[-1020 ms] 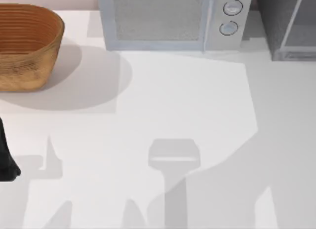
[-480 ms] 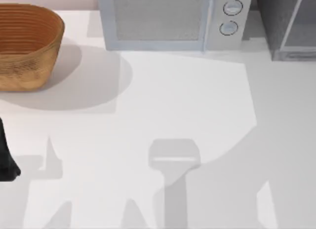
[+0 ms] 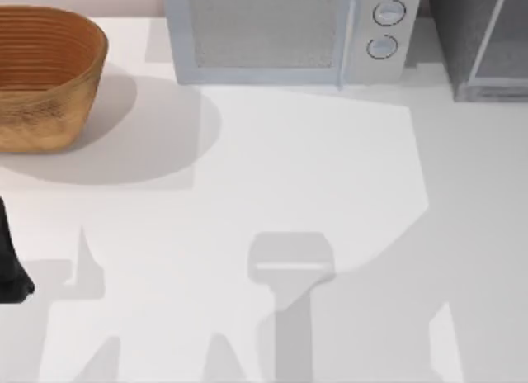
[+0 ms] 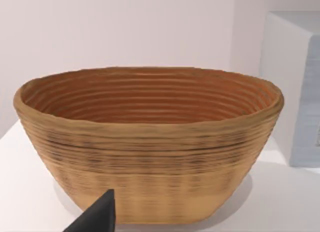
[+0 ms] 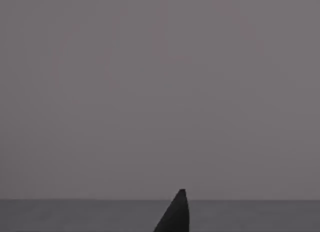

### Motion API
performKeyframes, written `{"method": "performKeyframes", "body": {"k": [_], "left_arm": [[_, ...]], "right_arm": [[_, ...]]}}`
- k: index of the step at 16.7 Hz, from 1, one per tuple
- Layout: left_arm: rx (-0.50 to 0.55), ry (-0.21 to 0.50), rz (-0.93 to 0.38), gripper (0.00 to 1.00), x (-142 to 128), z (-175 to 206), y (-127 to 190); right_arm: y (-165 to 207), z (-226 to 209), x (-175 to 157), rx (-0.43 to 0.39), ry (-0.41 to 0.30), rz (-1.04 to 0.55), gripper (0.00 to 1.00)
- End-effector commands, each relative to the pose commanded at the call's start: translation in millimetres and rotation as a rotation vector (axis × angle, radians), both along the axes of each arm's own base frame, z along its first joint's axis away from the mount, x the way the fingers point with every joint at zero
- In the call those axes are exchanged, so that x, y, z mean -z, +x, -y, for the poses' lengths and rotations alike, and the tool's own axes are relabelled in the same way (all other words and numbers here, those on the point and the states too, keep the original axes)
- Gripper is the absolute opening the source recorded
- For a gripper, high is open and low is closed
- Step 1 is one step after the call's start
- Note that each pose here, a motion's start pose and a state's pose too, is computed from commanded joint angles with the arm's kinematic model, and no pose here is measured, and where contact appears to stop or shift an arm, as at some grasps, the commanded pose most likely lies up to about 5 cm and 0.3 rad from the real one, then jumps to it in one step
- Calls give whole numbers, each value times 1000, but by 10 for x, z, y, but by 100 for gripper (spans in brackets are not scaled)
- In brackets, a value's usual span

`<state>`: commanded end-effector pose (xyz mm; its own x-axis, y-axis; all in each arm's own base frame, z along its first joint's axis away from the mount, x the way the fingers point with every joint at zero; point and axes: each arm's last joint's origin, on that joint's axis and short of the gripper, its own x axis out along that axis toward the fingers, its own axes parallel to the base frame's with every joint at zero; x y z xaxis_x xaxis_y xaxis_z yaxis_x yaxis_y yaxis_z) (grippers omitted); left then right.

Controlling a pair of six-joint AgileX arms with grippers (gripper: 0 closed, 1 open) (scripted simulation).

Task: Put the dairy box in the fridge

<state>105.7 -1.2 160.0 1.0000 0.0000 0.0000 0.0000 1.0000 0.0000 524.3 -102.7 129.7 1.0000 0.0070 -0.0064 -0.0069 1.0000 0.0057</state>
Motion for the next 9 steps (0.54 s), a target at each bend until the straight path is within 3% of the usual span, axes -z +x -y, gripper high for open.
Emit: {"method": "performKeyframes", "body": {"k": [3,9], "left_arm": [[0,0,0,100,0,0,0],[0,0,0,100,0,0,0]], "right_arm": [[0,0,0,0,0,0,98],[0,0,0,0,0,0,100]]}}
